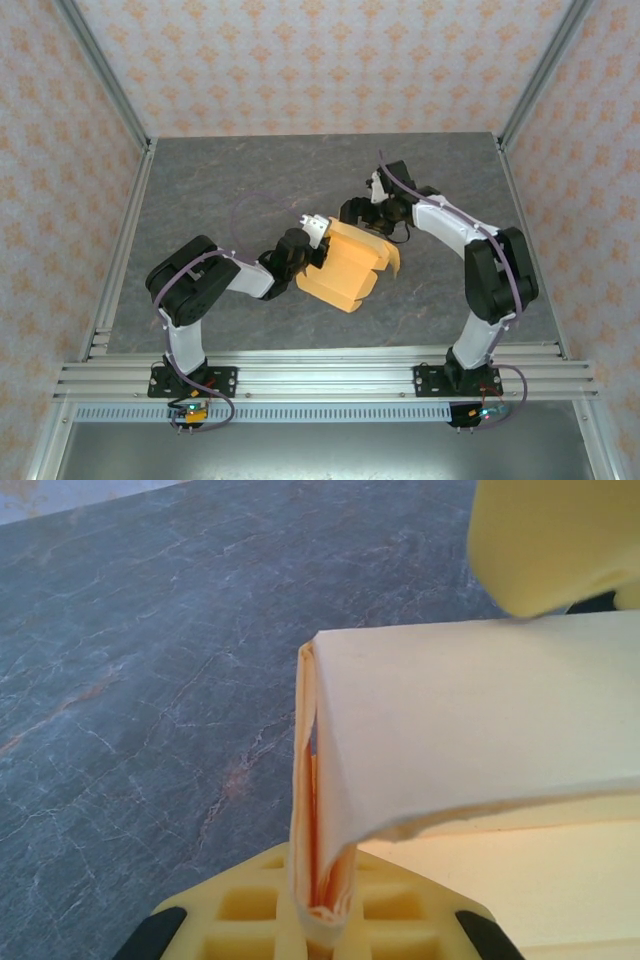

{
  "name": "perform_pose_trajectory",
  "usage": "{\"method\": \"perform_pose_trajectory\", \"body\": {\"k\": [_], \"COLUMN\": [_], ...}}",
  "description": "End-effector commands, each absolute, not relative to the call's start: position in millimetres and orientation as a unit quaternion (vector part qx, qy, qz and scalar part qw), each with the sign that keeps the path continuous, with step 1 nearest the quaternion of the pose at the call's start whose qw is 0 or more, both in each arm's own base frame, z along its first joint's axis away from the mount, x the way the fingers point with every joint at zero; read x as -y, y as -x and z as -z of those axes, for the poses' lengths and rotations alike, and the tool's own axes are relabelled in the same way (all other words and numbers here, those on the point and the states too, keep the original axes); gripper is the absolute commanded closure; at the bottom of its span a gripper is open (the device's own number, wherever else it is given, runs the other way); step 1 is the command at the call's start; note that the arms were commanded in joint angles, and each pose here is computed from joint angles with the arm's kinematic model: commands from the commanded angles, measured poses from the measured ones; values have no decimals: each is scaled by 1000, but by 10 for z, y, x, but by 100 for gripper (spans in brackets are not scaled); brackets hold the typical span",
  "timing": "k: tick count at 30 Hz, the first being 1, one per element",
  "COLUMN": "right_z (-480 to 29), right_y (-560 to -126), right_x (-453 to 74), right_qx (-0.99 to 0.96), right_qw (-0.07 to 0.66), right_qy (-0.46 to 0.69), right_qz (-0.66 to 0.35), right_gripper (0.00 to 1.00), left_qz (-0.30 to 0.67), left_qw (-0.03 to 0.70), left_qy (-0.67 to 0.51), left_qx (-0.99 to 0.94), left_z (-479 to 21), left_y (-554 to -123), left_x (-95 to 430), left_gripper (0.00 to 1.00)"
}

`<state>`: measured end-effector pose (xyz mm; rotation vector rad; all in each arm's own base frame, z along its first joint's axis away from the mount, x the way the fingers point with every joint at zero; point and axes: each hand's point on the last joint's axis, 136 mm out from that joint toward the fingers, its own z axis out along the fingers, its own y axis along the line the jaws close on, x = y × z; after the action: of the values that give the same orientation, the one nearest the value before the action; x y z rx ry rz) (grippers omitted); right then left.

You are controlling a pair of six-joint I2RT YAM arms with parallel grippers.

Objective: Fold the paper box

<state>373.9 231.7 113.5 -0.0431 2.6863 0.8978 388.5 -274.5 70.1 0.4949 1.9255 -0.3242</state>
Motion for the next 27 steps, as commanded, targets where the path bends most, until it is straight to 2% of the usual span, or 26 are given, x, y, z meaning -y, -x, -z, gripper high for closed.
{"method": "perform_pose_trajectory", "body": {"k": [1,8,14,20,24,27], "right_z": [-1287,-910,-664,-553,-569,-615], "right_y": [-3650,-3758,-3759,-3669,-3602,-3585], "right_x": [-2544,-2520,-2475,-2397,-2412,-2437], "right_qx": [-920,-940,-955,-963,-962,-959], "right_qw": [138,119,97,72,53,49], "right_qy": [64,40,17,-11,-28,-29], "right_qz": [-361,-317,-279,-260,-267,-277], "right_gripper": [17,25,30,36,38,39], "left_qz": [132,123,120,127,122,112], "left_qw": [540,535,538,545,551,551], "left_qy": [-219,-228,-217,-206,-203,-204], "left_qx": [-802,-804,-806,-803,-800,-802], "left_z": [-744,-706,-674,-704,-721,-694], "left_y": [-3901,-3920,-3943,-3946,-3915,-3903], "left_x": [2750,2756,2738,2735,2681,2632], "left_gripper": [92,91,85,74,61,61]}}
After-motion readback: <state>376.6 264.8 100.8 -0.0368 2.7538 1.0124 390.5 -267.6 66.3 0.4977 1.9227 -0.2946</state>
